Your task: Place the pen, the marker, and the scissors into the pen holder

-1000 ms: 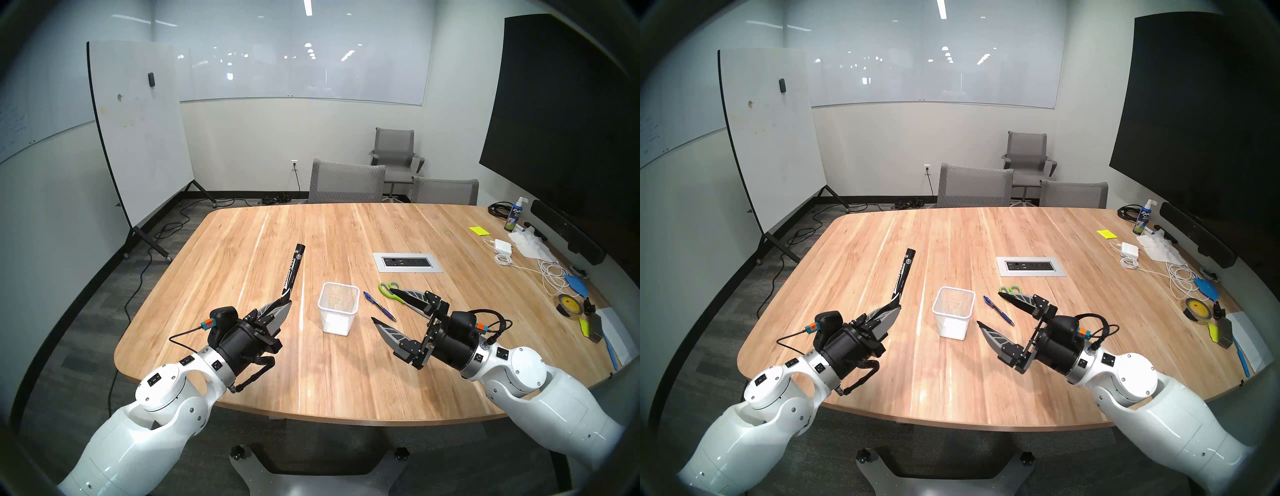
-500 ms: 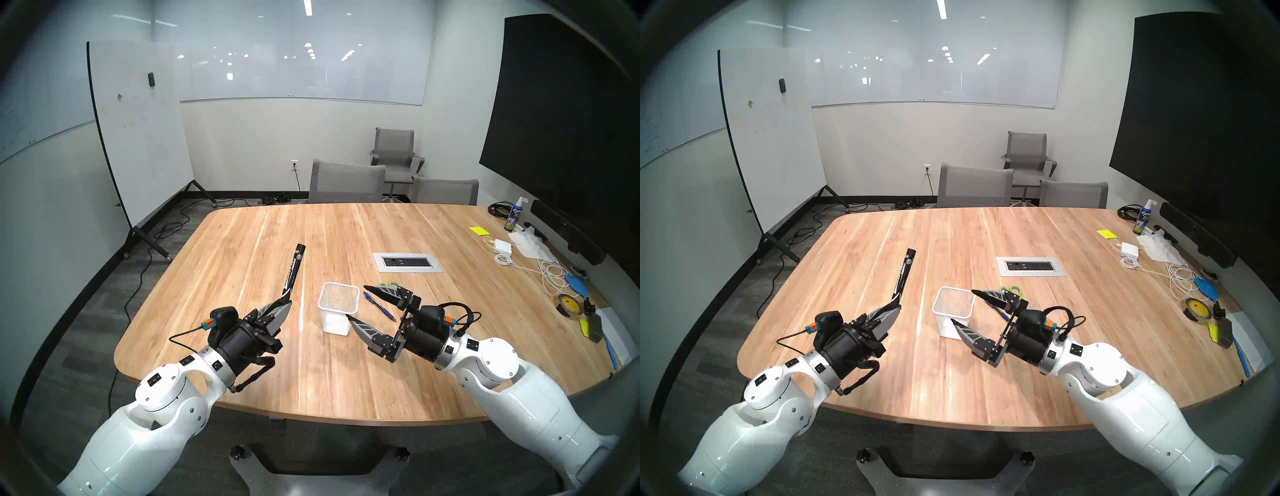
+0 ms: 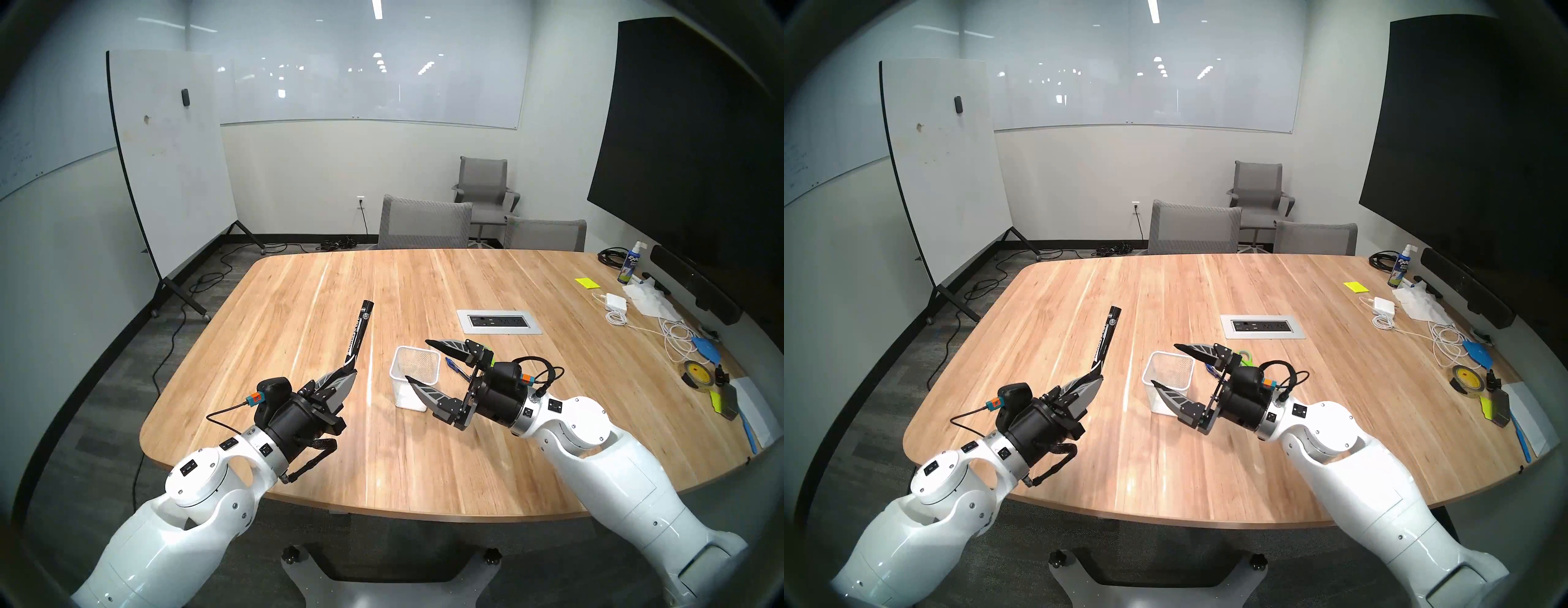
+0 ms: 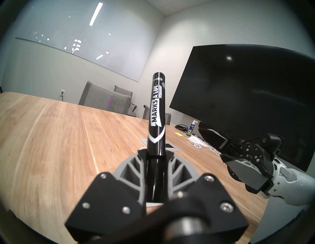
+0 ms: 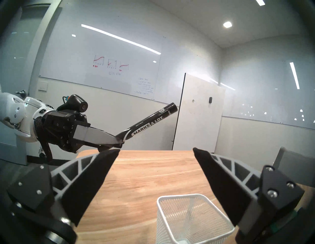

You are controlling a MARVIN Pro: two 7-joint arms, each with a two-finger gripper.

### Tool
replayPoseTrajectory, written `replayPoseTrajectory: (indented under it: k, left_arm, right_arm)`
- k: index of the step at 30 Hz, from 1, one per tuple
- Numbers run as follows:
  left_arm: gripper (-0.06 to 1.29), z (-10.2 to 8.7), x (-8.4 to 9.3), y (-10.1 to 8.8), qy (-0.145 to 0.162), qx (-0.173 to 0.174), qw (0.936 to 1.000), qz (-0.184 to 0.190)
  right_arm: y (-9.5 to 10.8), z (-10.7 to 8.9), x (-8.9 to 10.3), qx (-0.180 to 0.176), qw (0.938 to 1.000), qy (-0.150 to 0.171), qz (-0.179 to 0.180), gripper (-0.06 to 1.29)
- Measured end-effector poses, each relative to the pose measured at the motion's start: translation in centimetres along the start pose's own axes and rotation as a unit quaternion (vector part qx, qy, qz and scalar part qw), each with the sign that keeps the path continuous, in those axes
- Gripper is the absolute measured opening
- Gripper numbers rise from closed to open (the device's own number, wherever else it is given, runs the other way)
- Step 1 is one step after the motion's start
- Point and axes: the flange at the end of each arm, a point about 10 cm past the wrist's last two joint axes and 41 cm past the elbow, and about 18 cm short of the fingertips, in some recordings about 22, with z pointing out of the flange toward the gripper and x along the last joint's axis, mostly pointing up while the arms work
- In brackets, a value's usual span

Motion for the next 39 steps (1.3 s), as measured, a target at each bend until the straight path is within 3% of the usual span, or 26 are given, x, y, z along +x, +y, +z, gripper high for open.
replayPoseTrajectory:
  k: [8, 16, 28, 39]
  left_arm:
    - [0.17, -0.1, -0.1, 0.0, -0.001, 0.006, 1.0, 0.0]
    - [0.17, -0.1, 0.0, 0.1, 0.0, 0.004, 1.0, 0.0]
    - [0.17, -0.1, 0.1, 0.2, 0.001, 0.001, 1.0, 0.001]
    - [0.17, 0.0, 0.1, 0.2, 0.001, 0.001, 1.0, 0.002]
  right_arm:
    - [0.8, -0.6, 0.5, 0.017, 0.9993, 0.032, -0.004, 1.24]
    - [0.5, -0.5, 0.8, 0.056, 0.9968, 0.057, 0.01, 1.24]
    - [0.9, 0.1, 2.0, 0.1, 0.9918, 0.067, 0.044, 1.24]
    - [1.2, 0.1, 2.4, 0.112, 0.989, 0.072, 0.065, 1.24]
